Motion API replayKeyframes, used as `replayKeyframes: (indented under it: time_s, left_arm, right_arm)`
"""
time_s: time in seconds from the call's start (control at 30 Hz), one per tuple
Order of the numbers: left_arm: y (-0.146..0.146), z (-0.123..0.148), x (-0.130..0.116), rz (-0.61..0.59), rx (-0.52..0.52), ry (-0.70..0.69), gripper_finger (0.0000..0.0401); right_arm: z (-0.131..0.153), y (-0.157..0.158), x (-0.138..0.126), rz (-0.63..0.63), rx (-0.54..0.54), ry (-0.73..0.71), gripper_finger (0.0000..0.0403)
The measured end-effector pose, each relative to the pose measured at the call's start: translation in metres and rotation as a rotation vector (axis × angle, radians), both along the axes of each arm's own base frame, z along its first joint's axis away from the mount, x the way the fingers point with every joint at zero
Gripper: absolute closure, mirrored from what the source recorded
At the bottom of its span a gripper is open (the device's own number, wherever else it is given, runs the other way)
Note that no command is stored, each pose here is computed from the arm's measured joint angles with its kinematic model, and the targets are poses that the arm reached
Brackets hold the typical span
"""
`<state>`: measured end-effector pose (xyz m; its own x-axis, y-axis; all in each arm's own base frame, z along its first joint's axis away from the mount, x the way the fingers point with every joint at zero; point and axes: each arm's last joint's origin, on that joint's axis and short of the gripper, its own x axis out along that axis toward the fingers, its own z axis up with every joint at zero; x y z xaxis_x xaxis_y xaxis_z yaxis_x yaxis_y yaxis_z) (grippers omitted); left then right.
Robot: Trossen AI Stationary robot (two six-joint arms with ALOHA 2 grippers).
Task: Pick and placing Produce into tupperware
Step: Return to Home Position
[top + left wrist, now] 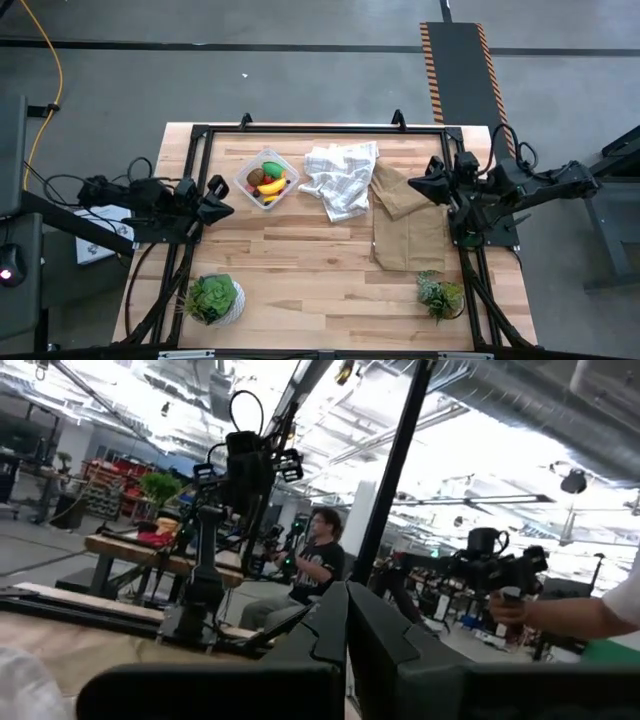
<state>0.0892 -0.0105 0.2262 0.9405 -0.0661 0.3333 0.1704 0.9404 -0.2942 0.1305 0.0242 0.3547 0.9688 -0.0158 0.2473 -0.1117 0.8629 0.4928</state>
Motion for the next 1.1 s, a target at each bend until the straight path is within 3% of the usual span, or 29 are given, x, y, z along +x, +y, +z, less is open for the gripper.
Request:
replayKeyframes:
  time_s: [0.23, 0.43, 0.67, 0.83, 1.1]
  left_arm:
    - [0.001, -0.010, -0.004, 0.031, 0.040, -0.141, 0.0401]
    - [0.001, -0.015, -0.003, 0.049, 0.070, -0.150, 0.0401]
    - [0.000, -0.024, 0.001, 0.048, 0.125, -0.052, 0.0401]
    - [-0.001, -0.036, 0.005, 0.005, 0.118, 0.079, 0.0401]
    - [-0.002, -0.045, 0.006, -0.003, 0.136, 0.169, 0.0401]
  right_arm:
    - [-0.004, 0.000, 0.001, -0.014, 0.011, 0.037, 0.0403]
    - [-0.004, 0.000, 0.001, -0.012, 0.018, 0.039, 0.0403]
    - [-0.008, 0.000, 0.001, -0.011, 0.016, 0.081, 0.0403]
    - [-0.010, -0.001, -0.001, -0.007, 0.029, 0.103, 0.0403]
    - [-0.012, -0.003, -0.009, -0.024, 0.028, 0.130, 0.0403]
